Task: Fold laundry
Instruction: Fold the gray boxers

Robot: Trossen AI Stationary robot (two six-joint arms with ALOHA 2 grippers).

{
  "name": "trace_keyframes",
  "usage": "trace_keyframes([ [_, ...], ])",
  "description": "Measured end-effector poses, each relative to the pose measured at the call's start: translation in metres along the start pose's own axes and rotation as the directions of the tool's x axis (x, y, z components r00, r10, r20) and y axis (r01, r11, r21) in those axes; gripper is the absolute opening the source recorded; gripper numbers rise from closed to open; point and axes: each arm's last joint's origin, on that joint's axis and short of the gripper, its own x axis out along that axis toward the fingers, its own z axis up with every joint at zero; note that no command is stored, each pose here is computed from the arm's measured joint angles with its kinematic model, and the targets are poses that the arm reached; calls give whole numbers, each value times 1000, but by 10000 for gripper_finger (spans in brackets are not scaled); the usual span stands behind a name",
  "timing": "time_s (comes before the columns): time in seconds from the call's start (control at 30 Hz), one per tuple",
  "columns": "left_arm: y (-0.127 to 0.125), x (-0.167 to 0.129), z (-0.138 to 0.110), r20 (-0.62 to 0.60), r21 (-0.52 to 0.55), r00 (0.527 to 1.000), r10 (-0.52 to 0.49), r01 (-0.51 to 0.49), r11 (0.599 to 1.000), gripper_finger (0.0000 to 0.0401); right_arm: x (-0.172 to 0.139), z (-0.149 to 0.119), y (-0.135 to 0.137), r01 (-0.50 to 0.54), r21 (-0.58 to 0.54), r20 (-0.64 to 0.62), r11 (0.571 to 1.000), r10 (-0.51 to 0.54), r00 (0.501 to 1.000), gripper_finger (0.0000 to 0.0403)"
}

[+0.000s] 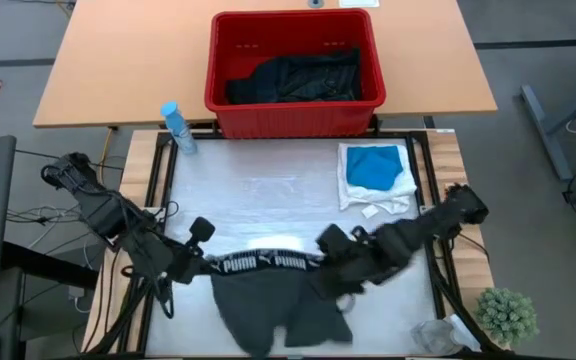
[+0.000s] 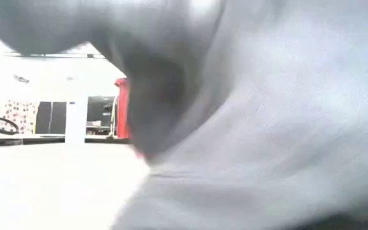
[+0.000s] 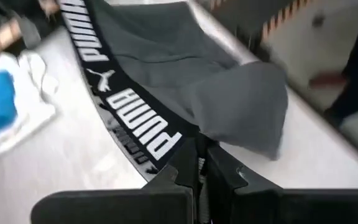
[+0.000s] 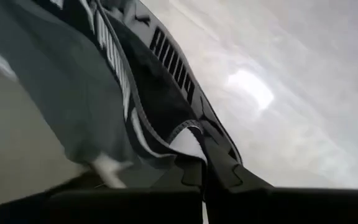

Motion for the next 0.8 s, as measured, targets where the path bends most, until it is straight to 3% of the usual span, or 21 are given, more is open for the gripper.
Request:
trace_keyframes([
  [0.17, 1, 34, -53, -162, 2, 987, 11, -11, 1000, 0, 60, 28, -7, 139, -133, -80, 981, -151, 985, 18],
  [0.27, 3, 53, -88, -195, 3, 979, 51, -51, 999, 0, 100, 46, -16, 214, -224, -115, 951, -244, 963, 25],
  [0.5, 15, 73, -154, -263, -23, 930, 257, -273, 962, 0, 174, 96, -52, 275, -329, -183, 903, -347, 920, 26],
  [0.63, 23, 72, -164, -222, -63, 918, 328, -349, 935, 2, 201, 118, -73, 290, -364, -180, 885, -373, 910, 28],
  [0.8, 30, 71, -169, -229, -147, 904, 361, -398, 905, 24, 214, 137, -92, 259, -407, -200, 876, -362, 910, 83],
])
